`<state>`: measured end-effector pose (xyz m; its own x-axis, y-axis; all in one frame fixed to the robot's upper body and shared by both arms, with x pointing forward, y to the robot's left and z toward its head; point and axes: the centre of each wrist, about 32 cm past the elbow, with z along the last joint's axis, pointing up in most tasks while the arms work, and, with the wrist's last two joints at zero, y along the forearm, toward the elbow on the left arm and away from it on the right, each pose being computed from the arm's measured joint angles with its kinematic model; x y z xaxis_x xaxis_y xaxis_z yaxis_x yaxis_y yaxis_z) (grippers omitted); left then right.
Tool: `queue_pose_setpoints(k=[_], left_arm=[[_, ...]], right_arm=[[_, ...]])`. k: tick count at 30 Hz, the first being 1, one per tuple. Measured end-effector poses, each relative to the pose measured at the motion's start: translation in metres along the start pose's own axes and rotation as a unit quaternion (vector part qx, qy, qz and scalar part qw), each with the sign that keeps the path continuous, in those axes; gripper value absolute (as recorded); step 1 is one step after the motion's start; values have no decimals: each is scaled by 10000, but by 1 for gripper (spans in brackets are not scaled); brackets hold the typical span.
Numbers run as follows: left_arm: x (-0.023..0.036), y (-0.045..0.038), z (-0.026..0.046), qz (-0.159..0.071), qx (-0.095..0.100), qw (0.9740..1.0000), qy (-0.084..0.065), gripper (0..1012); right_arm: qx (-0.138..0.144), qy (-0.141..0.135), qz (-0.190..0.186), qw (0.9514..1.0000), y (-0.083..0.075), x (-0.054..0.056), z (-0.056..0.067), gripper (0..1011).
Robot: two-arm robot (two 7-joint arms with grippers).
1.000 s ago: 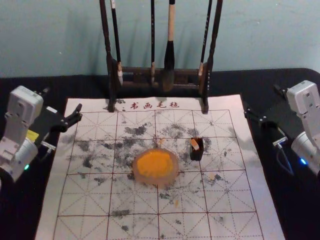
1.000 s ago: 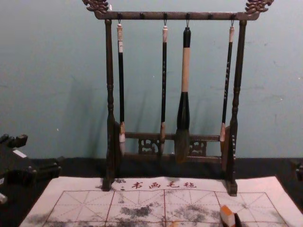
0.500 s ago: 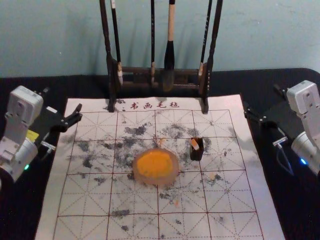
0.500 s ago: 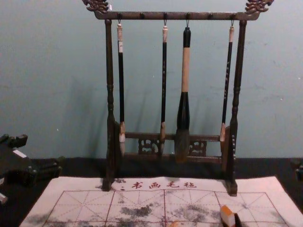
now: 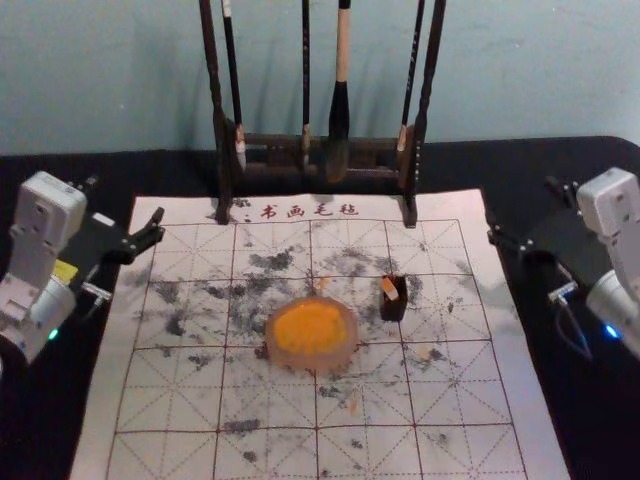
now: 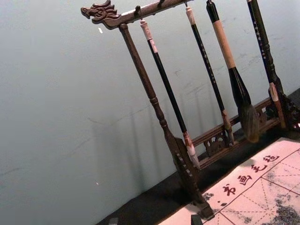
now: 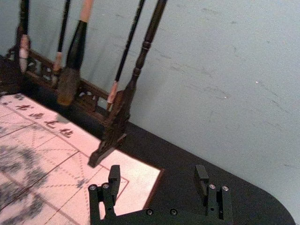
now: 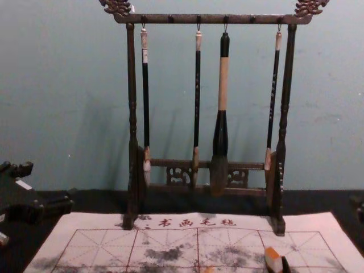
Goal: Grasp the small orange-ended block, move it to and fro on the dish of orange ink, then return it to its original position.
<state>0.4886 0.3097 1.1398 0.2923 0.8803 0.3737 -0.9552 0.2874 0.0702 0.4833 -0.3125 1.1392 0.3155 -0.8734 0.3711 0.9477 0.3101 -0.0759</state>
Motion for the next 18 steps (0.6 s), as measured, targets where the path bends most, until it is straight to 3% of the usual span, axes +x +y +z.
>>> queue_pose_setpoints(k=[11, 18], left_arm=[[0, 0, 0, 0, 1, 10000, 0, 1001], [0, 0, 0, 0, 0, 10000, 0, 1001]], right_arm=[[-113, -29, 571, 9983, -399, -57, -49, 1002], [130, -181, 1050, 9942, -646, -214, -107, 1002]])
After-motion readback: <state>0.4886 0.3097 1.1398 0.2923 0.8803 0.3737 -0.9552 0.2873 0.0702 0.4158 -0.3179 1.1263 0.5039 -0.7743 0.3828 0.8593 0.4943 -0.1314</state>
